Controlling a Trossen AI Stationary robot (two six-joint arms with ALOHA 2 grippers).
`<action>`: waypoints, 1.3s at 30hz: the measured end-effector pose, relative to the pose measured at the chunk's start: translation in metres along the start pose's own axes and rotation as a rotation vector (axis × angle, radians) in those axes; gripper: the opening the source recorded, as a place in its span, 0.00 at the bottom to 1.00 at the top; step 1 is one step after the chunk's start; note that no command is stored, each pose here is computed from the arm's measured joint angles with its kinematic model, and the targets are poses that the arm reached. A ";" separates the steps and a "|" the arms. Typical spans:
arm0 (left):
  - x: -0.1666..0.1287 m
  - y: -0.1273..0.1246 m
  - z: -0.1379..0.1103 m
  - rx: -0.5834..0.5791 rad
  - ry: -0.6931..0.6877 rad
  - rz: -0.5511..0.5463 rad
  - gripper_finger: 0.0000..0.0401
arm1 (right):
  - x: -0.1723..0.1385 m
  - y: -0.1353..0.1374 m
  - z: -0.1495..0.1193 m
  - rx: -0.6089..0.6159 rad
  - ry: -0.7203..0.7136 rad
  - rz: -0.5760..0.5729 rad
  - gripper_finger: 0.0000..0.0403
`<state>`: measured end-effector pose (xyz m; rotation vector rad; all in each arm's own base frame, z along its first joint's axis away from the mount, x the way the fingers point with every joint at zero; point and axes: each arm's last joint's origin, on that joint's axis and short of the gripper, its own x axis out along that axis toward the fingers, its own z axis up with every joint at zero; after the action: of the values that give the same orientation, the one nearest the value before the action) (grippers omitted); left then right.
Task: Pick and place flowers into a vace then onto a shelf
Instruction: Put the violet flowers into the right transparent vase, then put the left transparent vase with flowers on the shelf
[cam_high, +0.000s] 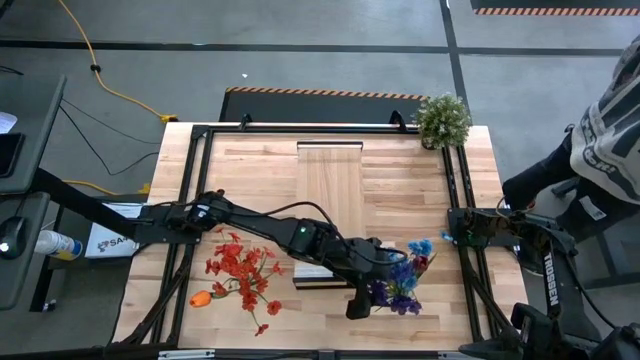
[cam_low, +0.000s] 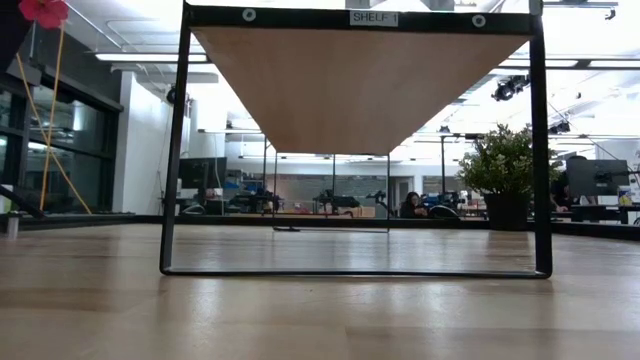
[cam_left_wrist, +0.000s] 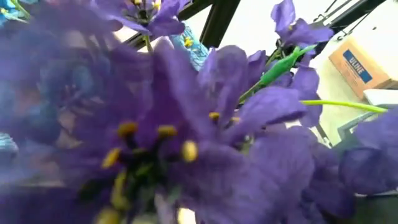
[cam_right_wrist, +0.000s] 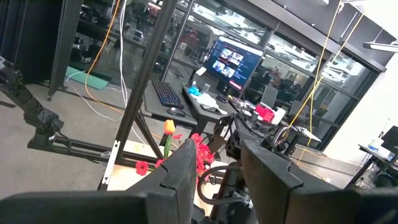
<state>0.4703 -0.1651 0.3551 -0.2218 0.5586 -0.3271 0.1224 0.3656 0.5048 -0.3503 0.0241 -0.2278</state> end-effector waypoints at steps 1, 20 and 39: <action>0.000 0.000 0.000 0.000 0.000 0.000 0.80 | 0.000 0.000 0.000 0.000 0.000 0.000 0.29; -0.047 -0.001 0.002 0.035 0.145 0.083 0.80 | 0.000 0.000 0.000 0.000 -0.002 0.001 0.29; -0.159 -0.021 0.041 0.062 -0.051 0.012 0.80 | -0.003 0.000 -0.001 0.008 0.019 -0.006 0.29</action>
<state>0.3611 -0.1220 0.4715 -0.1661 0.4990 -0.3255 0.1195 0.3664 0.5037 -0.3405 0.0410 -0.2376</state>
